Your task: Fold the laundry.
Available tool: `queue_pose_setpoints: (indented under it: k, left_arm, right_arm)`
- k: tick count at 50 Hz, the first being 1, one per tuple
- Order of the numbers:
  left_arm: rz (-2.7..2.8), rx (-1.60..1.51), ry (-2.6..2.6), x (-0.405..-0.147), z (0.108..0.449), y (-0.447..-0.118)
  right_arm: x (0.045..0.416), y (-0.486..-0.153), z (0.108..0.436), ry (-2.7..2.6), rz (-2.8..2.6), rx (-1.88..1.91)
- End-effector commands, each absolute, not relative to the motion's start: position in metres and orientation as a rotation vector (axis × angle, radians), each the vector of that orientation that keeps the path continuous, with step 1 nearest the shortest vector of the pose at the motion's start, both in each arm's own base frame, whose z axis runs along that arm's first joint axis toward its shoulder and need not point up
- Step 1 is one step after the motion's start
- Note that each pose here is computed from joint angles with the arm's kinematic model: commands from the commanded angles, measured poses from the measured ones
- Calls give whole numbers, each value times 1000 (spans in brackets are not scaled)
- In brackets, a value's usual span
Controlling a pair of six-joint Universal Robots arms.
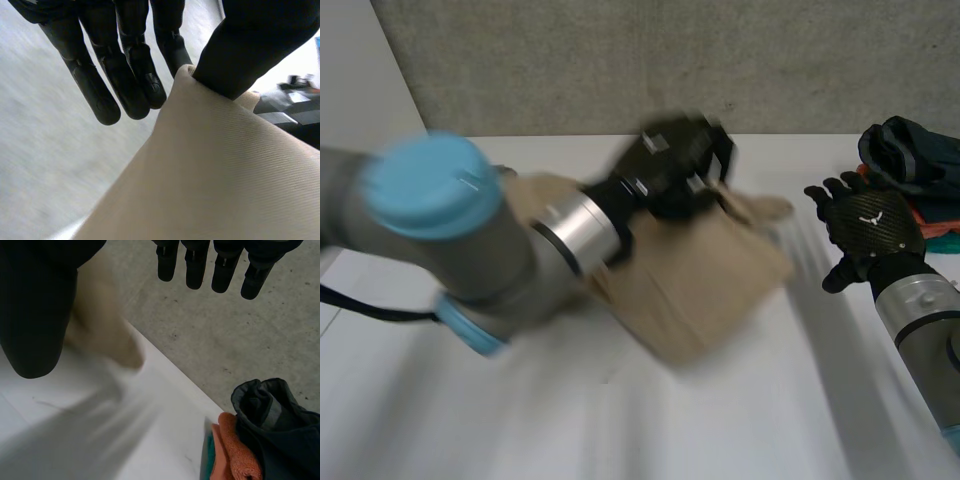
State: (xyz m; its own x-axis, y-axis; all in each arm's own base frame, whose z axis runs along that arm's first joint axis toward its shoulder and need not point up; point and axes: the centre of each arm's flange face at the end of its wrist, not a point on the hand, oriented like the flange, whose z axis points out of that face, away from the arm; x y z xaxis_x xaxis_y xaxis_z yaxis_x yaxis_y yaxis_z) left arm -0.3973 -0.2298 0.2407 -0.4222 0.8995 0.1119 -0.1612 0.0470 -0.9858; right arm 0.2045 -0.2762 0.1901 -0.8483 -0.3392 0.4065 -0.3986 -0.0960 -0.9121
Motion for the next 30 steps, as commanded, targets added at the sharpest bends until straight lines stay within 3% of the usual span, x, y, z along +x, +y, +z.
queue_pose_setpoints:
  k: [1,8,13,16,20,26,30]
  left_arm:
    - [1387,-861,-1531,-419,191,-213]
    - [1503,-866,-1486,-400,244,-216]
    - [1672,-780,-1559,-350,282,-251]
    - [1737,-745,-1618,-328,285,-270]
    - [1774,-755,-1828,-288,258,-308]
    - [1707,-933,-2109,-256,201,-332]
    - [1694,-1065,-2263,-232,167,-348]
  right_arm:
    - [201,-279,190,-2092,2130,830]
    - [202,-280,193,-2093,2134,829]
    - [205,-273,196,-2123,2105,873]
    - [209,-259,200,-2210,2033,932]
    - [226,-232,196,-2361,1924,1080]
    - [254,-187,182,-2445,1838,1383]
    - [264,-175,166,-2438,1802,1490]
